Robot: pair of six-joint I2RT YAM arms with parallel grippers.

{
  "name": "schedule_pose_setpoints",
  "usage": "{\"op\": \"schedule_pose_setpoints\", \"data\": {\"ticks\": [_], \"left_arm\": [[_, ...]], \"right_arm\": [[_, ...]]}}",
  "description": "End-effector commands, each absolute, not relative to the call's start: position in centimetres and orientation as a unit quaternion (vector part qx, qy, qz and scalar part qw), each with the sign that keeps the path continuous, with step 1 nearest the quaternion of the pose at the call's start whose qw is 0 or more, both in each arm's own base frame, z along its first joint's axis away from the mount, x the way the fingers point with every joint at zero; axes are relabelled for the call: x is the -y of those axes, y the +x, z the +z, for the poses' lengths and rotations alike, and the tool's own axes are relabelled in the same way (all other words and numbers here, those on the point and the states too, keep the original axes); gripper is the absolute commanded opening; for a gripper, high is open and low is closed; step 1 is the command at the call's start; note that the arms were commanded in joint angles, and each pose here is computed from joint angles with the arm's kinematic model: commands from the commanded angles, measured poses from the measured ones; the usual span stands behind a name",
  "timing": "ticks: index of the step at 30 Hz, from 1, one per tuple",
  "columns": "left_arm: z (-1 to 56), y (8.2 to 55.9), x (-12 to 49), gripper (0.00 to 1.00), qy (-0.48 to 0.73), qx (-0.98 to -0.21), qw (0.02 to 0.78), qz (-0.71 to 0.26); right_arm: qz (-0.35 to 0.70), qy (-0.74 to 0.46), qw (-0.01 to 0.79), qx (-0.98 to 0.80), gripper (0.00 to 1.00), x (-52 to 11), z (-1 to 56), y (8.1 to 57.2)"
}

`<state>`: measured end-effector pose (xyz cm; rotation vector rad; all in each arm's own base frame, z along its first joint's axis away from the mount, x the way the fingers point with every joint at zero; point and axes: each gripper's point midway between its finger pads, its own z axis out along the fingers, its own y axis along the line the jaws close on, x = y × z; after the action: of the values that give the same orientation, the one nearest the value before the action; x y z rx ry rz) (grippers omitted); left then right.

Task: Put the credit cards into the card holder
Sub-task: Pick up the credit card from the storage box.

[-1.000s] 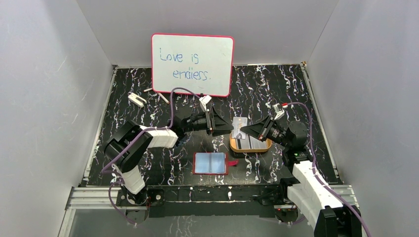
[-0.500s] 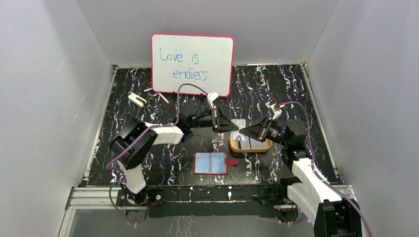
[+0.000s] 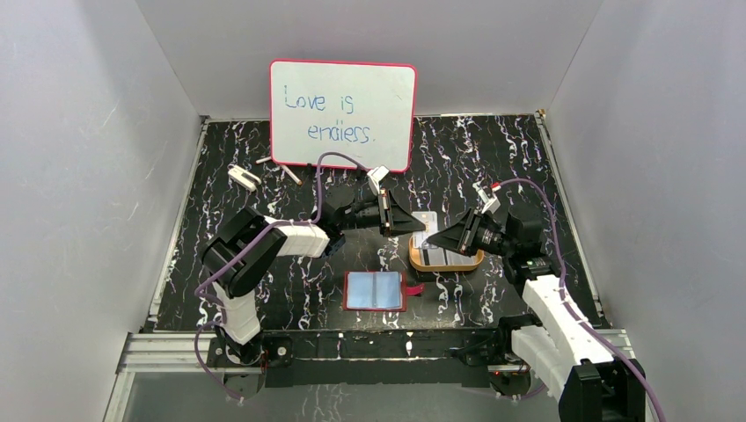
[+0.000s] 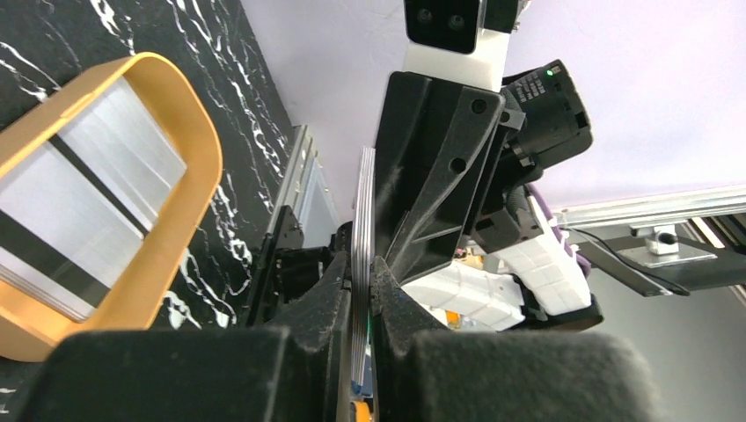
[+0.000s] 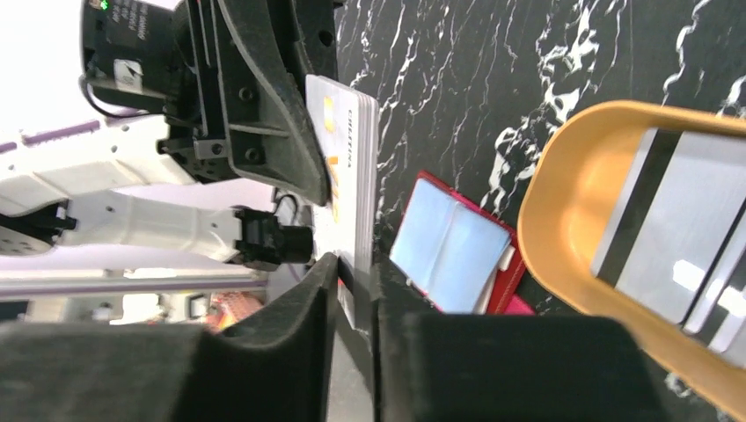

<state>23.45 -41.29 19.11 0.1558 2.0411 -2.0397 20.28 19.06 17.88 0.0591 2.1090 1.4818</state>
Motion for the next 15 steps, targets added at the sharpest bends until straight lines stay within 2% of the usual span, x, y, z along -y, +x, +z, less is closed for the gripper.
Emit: {"op": "schedule_pose_setpoints", "data": {"ticks": [1, 3, 5, 7, 9, 12, 15], "left_arm": [[20.10, 23.83, 41.81, 0.01, 0.061, -0.687, 0.140, -0.710], [19.96, 23.78, 41.81, 0.12, 0.061, -0.688, 0.138, -0.710], [19.77, 23.73, 41.75, 0.25, 0.060, -0.690, 0.136, -0.709], [19.57, 23.64, 41.67, 0.34, 0.059, -0.691, 0.134, -0.707], [19.43, 23.50, 41.62, 0.38, 0.059, -0.693, 0.130, -0.707], [19.54, 23.44, 41.55, 0.37, 0.060, -0.692, 0.131, -0.708], [19.66, 23.47, 41.57, 0.23, 0.062, -0.691, 0.132, -0.708]], "right_arm": [[0.552, 0.001, 0.294, -0.780, 0.13, -19.14, 19.36, 20.56], [0.549, 0.002, 0.299, -0.780, 0.07, -19.08, 19.43, 20.68], [0.546, 0.004, 0.303, -0.781, 0.05, -18.99, 19.44, 20.72], [0.543, 0.005, 0.302, -0.784, 0.05, -18.91, 19.27, 20.62], [0.542, 0.007, 0.299, -0.785, 0.09, -18.87, 19.02, 20.41], [0.541, 0.008, 0.298, -0.786, 0.16, -18.79, 18.73, 20.07], [0.543, 0.006, 0.299, -0.785, 0.25, -18.77, 18.71, 19.76]]}}
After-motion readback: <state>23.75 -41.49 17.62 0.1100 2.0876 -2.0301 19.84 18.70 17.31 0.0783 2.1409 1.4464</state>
